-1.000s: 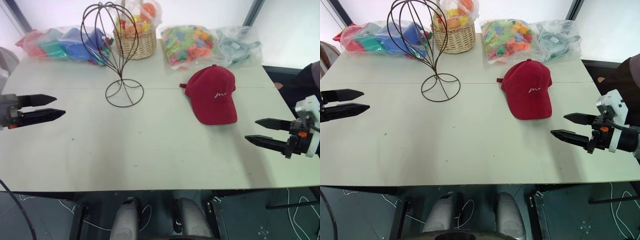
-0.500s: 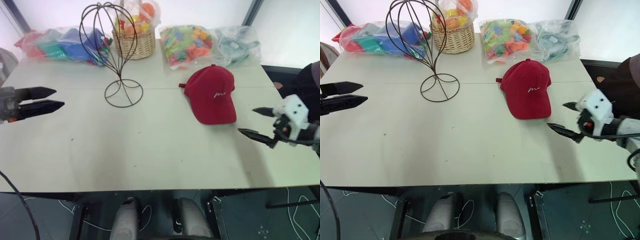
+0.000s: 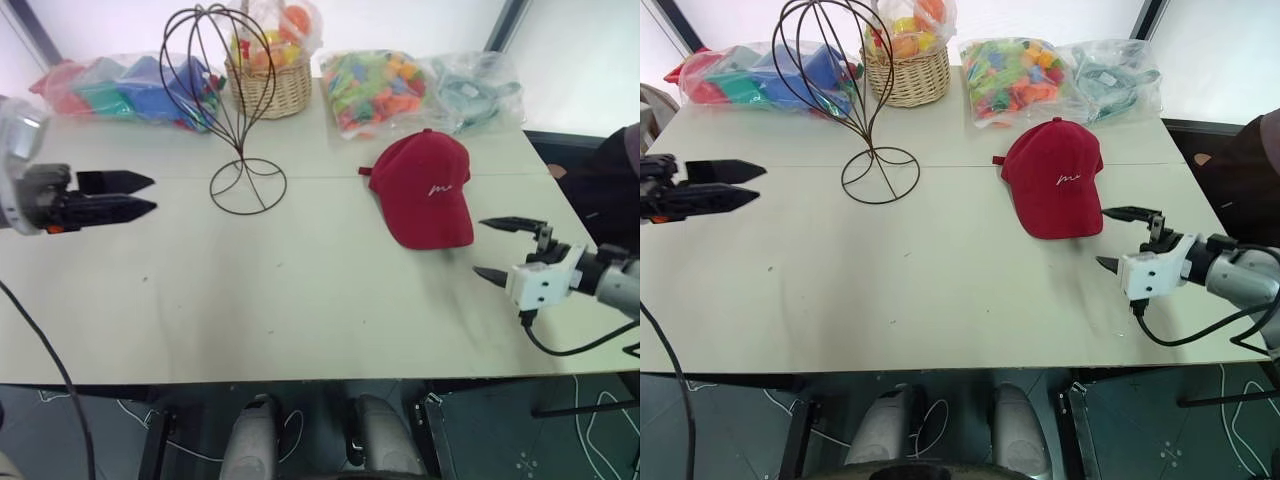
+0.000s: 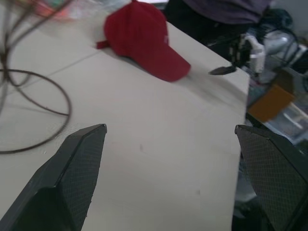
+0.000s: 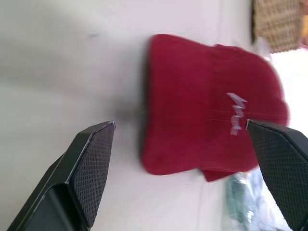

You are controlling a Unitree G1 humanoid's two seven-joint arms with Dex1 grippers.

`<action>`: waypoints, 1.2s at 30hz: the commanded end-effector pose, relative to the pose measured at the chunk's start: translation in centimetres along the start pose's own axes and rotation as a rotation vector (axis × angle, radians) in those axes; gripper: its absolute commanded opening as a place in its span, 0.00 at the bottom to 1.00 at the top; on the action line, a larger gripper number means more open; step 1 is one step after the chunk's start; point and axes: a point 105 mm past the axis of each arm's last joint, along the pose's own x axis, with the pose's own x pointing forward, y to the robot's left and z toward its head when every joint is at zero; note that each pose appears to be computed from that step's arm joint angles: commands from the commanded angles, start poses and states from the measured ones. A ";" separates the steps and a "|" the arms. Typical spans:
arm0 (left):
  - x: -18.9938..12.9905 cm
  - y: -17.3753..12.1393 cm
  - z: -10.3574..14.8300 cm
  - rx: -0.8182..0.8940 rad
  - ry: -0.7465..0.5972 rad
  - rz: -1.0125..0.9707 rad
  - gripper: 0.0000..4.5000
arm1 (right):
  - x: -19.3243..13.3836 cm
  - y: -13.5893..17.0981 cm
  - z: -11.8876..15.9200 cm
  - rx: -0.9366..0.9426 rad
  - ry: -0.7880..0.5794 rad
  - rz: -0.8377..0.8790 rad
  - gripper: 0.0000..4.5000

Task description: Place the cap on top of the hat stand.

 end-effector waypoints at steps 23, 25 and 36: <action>4.1 -2.2 -0.2 0.043 0.028 -0.150 1.00 | 9.0 -1.5 0.7 -0.336 -0.117 -0.238 0.99; 4.2 -2.3 -0.3 0.041 0.027 -0.150 1.00 | 9.8 -1.4 0.7 -0.353 -0.117 -0.248 0.99; 4.0 -2.4 -0.1 0.042 -0.012 -0.100 1.00 | 11.8 -0.8 1.0 -0.401 -0.122 -0.277 0.01</action>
